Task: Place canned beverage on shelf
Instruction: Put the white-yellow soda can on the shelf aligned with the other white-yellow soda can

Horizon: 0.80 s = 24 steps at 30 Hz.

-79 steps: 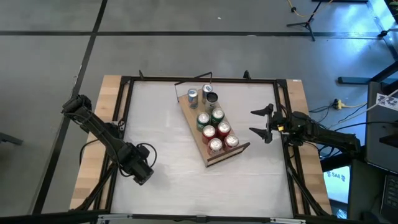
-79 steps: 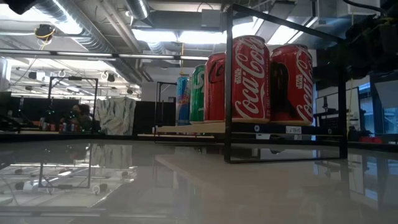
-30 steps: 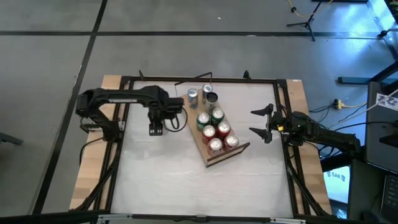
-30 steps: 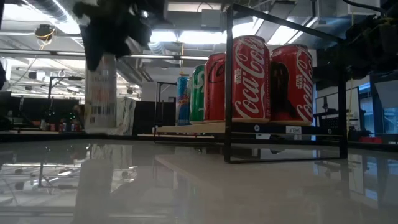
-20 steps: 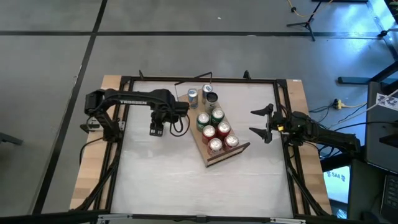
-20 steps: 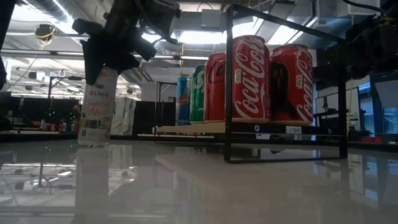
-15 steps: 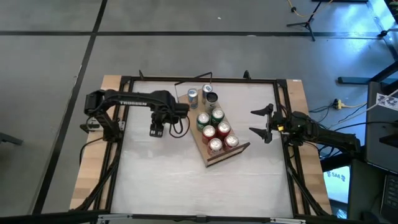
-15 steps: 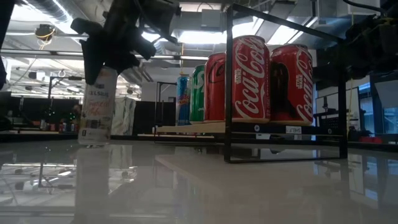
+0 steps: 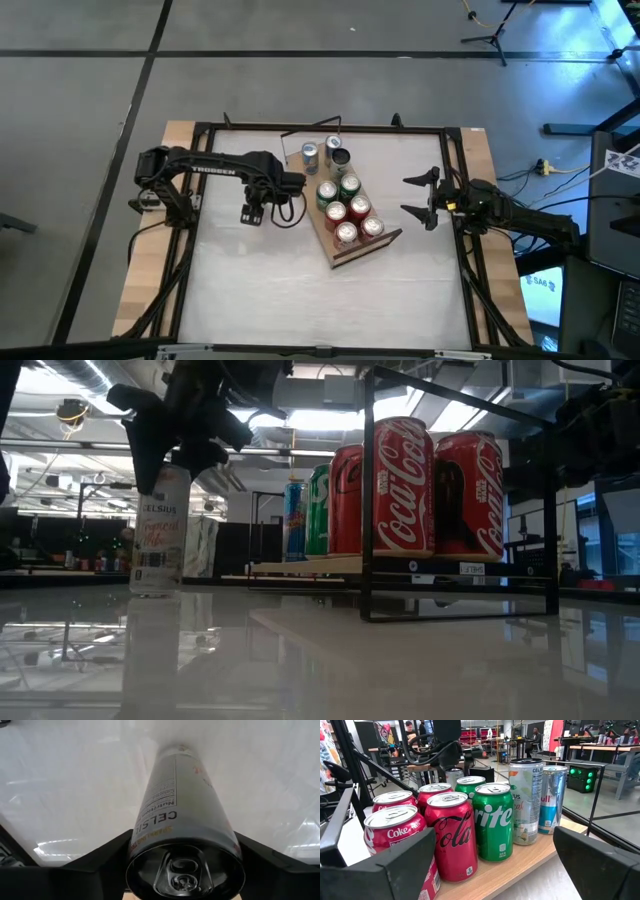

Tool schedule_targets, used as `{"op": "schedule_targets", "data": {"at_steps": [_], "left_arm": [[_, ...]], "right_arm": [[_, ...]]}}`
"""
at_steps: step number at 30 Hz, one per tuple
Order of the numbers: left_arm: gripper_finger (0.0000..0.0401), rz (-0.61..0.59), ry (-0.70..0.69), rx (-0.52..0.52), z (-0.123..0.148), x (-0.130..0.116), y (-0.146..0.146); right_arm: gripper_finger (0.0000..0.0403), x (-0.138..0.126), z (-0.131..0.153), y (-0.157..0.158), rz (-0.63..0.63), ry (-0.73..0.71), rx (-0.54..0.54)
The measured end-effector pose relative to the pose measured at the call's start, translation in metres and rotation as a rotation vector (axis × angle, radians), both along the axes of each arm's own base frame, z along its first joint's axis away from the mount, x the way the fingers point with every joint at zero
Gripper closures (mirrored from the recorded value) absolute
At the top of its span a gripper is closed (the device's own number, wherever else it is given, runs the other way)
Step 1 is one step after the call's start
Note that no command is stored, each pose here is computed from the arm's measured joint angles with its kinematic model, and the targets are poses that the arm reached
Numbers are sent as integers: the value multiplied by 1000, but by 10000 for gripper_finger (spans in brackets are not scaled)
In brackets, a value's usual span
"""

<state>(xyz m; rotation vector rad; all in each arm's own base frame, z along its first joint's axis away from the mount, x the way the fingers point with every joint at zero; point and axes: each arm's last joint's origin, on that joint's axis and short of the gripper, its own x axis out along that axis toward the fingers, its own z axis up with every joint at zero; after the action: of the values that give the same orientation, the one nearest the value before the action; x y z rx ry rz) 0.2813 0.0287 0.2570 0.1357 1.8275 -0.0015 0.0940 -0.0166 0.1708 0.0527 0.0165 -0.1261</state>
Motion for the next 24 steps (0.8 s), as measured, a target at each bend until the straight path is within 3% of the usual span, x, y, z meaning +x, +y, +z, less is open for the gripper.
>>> {"op": "schedule_targets", "data": {"at_steps": [13, 24], "left_arm": [[89, 1, -32, 3, -1, 3, 0], [34, 1, -32, 3, -1, 3, 0]], "right_arm": [[4, 0, 0, 0, 0, 0, 0], [4, 0, 0, 0, 0, 0, 0]]}}
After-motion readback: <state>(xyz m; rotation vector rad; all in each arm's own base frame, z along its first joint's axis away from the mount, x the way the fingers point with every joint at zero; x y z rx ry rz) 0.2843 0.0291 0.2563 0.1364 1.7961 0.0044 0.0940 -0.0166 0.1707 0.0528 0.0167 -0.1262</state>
